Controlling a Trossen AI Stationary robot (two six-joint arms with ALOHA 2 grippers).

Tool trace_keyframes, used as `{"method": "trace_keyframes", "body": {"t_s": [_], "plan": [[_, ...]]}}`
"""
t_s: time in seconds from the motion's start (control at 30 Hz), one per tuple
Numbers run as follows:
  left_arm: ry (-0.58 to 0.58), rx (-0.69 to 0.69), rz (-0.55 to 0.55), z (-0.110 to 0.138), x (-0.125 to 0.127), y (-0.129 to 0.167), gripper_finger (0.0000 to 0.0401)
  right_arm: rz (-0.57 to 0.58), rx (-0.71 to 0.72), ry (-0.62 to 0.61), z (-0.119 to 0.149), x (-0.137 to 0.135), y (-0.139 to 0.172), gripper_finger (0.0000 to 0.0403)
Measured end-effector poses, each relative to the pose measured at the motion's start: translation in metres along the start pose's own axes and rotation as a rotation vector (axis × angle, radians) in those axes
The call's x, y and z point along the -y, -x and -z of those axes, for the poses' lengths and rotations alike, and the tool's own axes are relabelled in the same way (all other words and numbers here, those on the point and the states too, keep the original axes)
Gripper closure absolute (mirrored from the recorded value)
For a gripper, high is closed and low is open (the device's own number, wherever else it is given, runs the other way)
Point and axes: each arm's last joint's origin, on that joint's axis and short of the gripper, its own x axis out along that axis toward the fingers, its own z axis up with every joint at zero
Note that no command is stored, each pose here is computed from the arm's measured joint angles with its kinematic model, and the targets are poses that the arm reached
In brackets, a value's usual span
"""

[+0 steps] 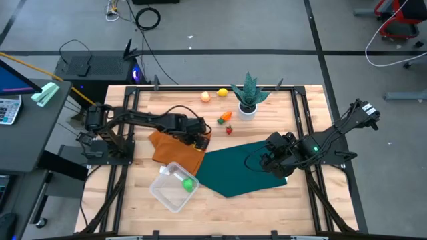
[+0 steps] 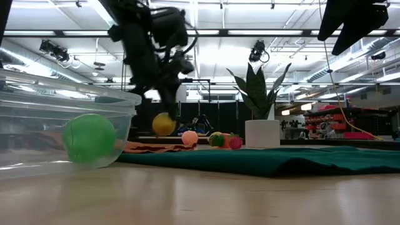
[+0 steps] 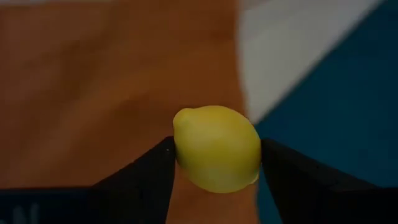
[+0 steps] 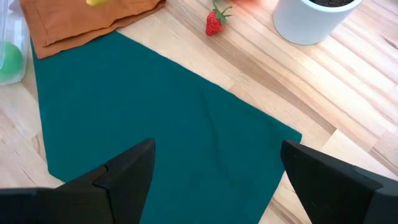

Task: Pick and placing Produce into tupperware
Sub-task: Put the bottom lemon into the transparent container

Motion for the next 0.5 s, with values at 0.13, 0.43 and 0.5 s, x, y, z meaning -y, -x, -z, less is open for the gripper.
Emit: {"method": "trace_keyframes", "body": {"t_s": [0.13,0.43,0.5], "plan": [[-0.076,0.009,0.088,-0.011,0.02,0.016,0.0178,0.0,0.0,0.0,0.0,0.0,0.0,0.009],[-0.293,-0.063,0.137,-0.021,0.053,0.065,0.0175,0.004,-0.002,0.004,0.0,0.0,0.0,0.009],[-0.332,-0.092,0.112,-0.018,0.057,0.077,0.0178,0.005,-0.002,0.004,0.0,0.001,0.0,0.009]]}}
